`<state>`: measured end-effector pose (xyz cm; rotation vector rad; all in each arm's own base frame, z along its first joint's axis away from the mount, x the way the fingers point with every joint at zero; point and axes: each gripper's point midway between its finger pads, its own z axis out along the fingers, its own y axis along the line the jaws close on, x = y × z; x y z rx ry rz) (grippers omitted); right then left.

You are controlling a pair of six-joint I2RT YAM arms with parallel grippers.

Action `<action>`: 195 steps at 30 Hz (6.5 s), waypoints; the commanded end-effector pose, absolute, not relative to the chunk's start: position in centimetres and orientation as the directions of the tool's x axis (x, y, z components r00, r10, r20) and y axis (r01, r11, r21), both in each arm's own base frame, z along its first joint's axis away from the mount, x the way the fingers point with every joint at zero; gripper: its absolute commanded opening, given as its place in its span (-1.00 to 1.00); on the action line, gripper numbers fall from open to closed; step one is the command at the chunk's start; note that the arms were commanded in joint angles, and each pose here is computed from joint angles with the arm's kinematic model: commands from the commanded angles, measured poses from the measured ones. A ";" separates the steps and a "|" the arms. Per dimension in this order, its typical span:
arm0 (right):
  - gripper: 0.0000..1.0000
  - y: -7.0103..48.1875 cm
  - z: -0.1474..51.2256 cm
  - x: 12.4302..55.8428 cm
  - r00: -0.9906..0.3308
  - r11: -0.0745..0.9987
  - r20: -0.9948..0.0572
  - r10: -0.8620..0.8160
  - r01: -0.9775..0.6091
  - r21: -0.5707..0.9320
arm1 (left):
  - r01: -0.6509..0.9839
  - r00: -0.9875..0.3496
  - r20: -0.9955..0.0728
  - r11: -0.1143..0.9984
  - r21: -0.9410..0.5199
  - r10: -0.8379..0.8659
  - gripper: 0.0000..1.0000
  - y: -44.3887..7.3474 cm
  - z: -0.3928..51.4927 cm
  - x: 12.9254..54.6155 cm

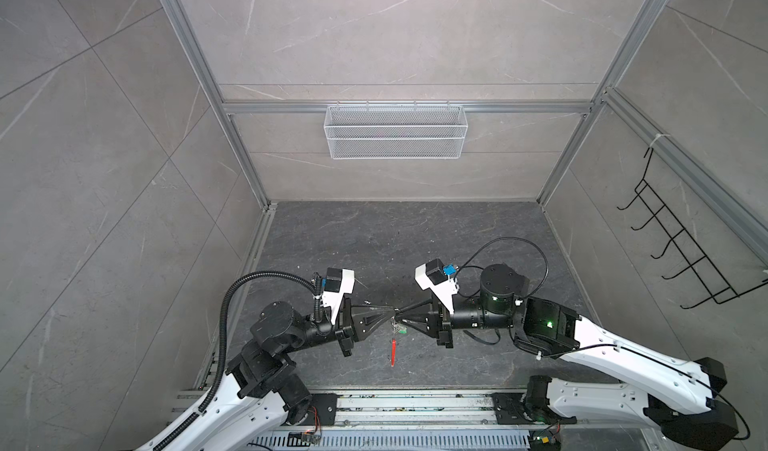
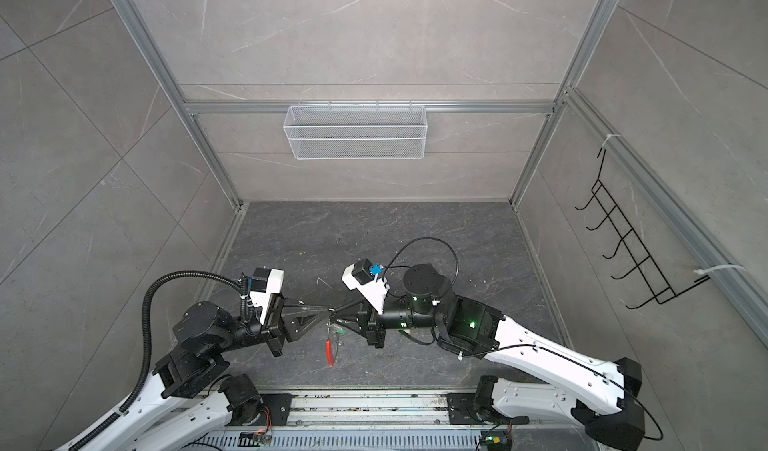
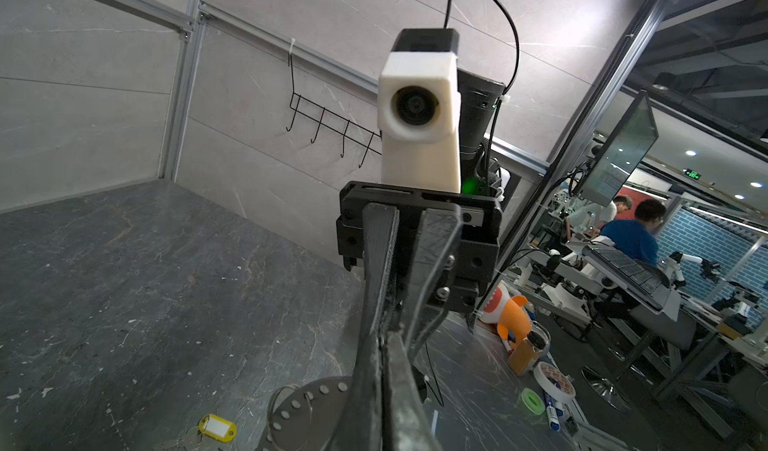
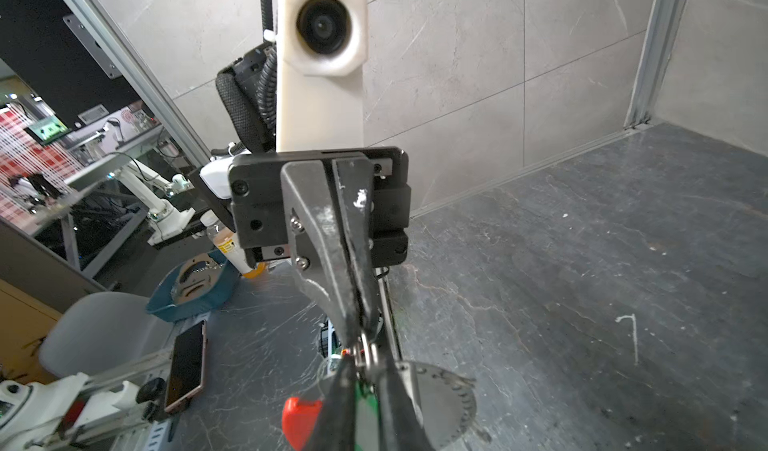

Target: Remove the keys from the keyring

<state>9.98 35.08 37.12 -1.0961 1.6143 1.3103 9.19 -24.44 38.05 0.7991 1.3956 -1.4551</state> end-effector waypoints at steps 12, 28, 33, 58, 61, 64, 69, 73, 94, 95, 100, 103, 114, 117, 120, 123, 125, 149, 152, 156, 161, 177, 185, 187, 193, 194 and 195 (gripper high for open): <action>-1.00 32.8 35.4 9.5 -0.363 0.106 -0.881 -0.305 -0.932 0.347 | 0.929 -0.355 -0.932 0.087 -0.360 -0.068 -0.50 -23.7 39.2 7.6; -1.00 31.7 34.9 8.3 -0.360 0.047 -0.776 -0.518 -0.918 0.395 | 0.889 -0.451 -0.869 0.014 -0.458 0.203 -0.44 -26.0 37.0 6.6; -1.00 31.8 34.7 8.3 -0.361 0.045 -0.766 -0.532 -0.915 0.400 | 0.884 -0.460 -0.863 0.014 -0.468 0.210 -0.49 -26.3 37.1 6.8; -1.00 33.3 36.2 9.6 -0.365 0.060 -0.792 -0.489 -0.920 0.387 | 0.871 -0.478 -0.854 -0.013 -0.491 0.204 -1.00 -27.0 36.8 7.0; -1.00 33.4 36.6 9.8 -0.368 0.064 -0.803 -0.468 -0.921 0.384 | 0.875 -0.474 -0.859 -0.009 -0.485 0.191 -1.00 -26.9 36.8 7.0; -0.76 33.2 37.2 10.2 -0.358 0.082 -0.832 -0.424 -0.930 0.358 | 0.890 -0.452 -0.881 0.016 -0.455 0.141 -1.00 -26.5 37.3 7.4; -0.16 32.5 38.4 10.7 -0.315 0.110 -0.901 -0.297 -0.949 0.296 | 0.932 -0.359 -0.933 0.056 -0.359 -0.012 -1.00 -25.0 39.2 7.9; -0.13 31.8 39.5 10.6 -0.279 0.114 -0.943 -0.182 -0.959 0.261 | 0.941 -0.319 -0.943 0.087 -0.328 -0.098 -1.00 -24.2 39.9 8.2; -0.07 34.1 37.0 10.9 -0.251 0.180 -0.965 -0.081 -0.956 0.233 | 0.908 -0.299 -0.884 0.177 -0.380 -0.360 -1.00 -22.2 41.0 10.6; -0.07 34.1 36.9 11.1 -0.253 0.190 -0.964 -0.086 -0.954 0.233 | 0.909 -0.300 -0.883 0.172 -0.379 -0.360 -1.00 -22.2 41.1 10.6; -0.14 34.8 36.3 11.1 -0.260 0.188 -0.960 -0.105 -0.953 0.237 | 0.909 -0.308 -0.882 0.164 -0.383 -0.357 -1.00 -22.3 41.1 10.6; -0.21 35.2 36.1 11.0 -0.263 0.182 -0.958 -0.114 -0.954 0.240 | 0.908 -0.306 -0.881 0.167 -0.384 -0.360 -1.00 -22.3 41.1 10.6; -0.99 35.6 35.7 10.8 -0.241 0.192 -0.959 -0.153 -0.959 0.210 | 0.905 -0.310 -0.881 0.174 -0.389 -0.357 -1.00 -22.4 40.8 10.9; -1.00 36.0 35.5 10.5 -0.241 0.173 -0.954 -0.178 -0.962 0.211 | 0.906 -0.308 -0.882 0.173 -0.387 -0.357 -1.00 -22.5 40.8 10.9; -1.00 36.5 34.7 10.1 -0.247 0.149 -0.946 -0.210 -0.964 0.219 | 0.912 -0.301 -0.884 0.163 -0.376 -0.356 -1.00 -22.5 41.0 10.7; -1.00 37.1 34.2 9.7 -0.248 0.118 -0.938 -0.241 -0.967 0.225 | 0.917 -0.299 -0.885 0.150 -0.370 -0.357 -1.00 -22.7 41.2 10.5; -1.00 37.4 34.0 9.5 -0.249 0.099 -0.935 -0.255 -0.968 0.231 | 0.919 -0.303 -0.885 0.138 -0.370 -0.355 -1.00 -22.9 41.1 10.4; -1.00 36.9 32.5 9.4 -0.294 0.122 -0.912 -0.286 -0.955 0.270 | 0.925 -0.280 -0.897 0.154 -0.347 -0.343 -1.00 -22.5 41.1 10.1; -0.72 36.3 32.7 9.3 -0.302 0.131 -0.913 -0.276 -0.952 0.276 | 0.928 -0.276 -0.901 0.150 -0.340 -0.333 -1.00 -22.4 41.2 9.9; -0.19 35.3 34.0 8.6 -0.288 0.113 -0.922 -0.258 -0.957 0.267 | 0.931 -0.278 -0.905 0.143 -0.336 -0.321 -1.00 -22.4 41.1 9.6; -0.13 33.6 36.2 8.5 -0.251 0.130 -0.946 -0.206 -0.965 0.228 | 0.933 -0.278 -0.908 0.136 -0.332 -0.312 -1.00 -22.5 41.1 9.4; -0.12 32.2 39.8 11.3 -0.223 0.284 -0.974 -0.041 -0.937 0.203 | 0.939 -0.286 -0.912 0.106 -0.328 -0.295 -1.00 -22.8 40.9 9.0; -0.19 34.7 40.0 10.0 -0.278 0.152 -0.958 -0.063 -0.952 0.266 | 0.945 -0.286 -0.913 0.071 -0.319 -0.292 -1.00 -23.0 41.0 8.5; -0.17 35.0 39.7 9.9 -0.295 0.130 -0.953 -0.072 -0.950 0.285 | 0.946 -0.284 -0.912 0.071 -0.318 -0.296 -1.00 -22.9 41.1 8.4; -0.21 35.5 38.8 9.7 -0.325 0.100 -0.942 -0.087 -0.943 0.316 | 0.946 -0.281 -0.911 0.075 -0.317 -0.301 -1.00 -22.8 41.1 8.4; -0.28 35.6 38.8 9.7 -0.326 0.100 -0.941 -0.088 -0.943 0.317 | 0.945 -0.282 -0.911 0.078 -0.318 -0.300 -1.00 -22.8 41.0 8.5; -0.37 35.6 38.7 9.7 -0.329 0.098 -0.940 -0.091 -0.942 0.320 | 0.945 -0.283 -0.911 0.077 -0.319 -0.300 -1.00 -22.8 41.1 8.5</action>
